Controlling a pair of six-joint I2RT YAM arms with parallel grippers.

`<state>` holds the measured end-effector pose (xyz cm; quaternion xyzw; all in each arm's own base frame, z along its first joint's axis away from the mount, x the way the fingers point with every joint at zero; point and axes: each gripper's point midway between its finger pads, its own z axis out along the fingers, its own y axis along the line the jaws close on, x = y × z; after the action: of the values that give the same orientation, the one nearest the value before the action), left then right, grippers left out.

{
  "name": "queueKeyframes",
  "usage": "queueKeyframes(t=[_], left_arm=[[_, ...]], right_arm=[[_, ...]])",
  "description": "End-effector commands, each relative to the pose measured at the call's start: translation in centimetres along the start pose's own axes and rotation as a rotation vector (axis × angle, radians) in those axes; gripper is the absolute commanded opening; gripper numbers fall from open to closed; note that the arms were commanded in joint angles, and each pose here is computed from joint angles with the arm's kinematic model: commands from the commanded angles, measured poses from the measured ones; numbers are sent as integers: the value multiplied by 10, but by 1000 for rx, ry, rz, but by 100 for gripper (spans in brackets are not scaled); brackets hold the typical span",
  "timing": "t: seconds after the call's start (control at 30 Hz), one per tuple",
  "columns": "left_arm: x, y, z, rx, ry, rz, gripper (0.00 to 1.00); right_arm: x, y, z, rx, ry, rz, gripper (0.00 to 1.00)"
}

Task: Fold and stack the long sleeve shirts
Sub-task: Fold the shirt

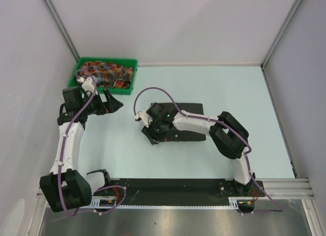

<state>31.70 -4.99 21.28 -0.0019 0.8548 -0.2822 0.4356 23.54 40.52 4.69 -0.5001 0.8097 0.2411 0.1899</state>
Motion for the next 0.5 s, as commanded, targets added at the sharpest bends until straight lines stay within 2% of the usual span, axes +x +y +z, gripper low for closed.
queueKeyframes(t=[0.0, 0.07, 0.1, 0.13, 0.17, 0.2, 0.27, 0.3, 0.33, 0.4, 0.47], left_arm=[[-3, 3, -4, -33, -21, 12, 100], [-4, 5, -4, -41, -19, 15, 99], [-5, 7, -4, -57, -20, 15, 99], [-6, 9, -5, -67, -23, 13, 99], [-6, 9, -5, -67, -22, 15, 99], [-7, 8, -4, -63, -21, 17, 99], [-3, 9, -2, -52, -7, 11, 99], [-3, 8, -1, -39, -1, 14, 99], [0, 3, 0, -4, 13, 14, 98], [8, -1, 4, 48, 46, 18, 93], [18, -19, 9, 176, 88, 35, 90]], right_arm=[[6, -11, 16, 77, 27, -54, 48], [17, -12, 23, 83, 58, -62, 47], [22, -13, 24, 82, 68, -72, 42], [25, -11, 25, 75, 75, -80, 26], [33, -8, 24, 64, 99, -84, 18], [37, -5, 22, 47, 115, -114, 0], [50, 17, 10, -36, 153, -167, 0], [69, 27, 5, -95, 192, -241, 0], [70, 42, -12, -142, 180, -310, 0], [126, 74, -33, -275, 321, -475, 0], [161, 100, -66, -387, 384, -550, 0]])
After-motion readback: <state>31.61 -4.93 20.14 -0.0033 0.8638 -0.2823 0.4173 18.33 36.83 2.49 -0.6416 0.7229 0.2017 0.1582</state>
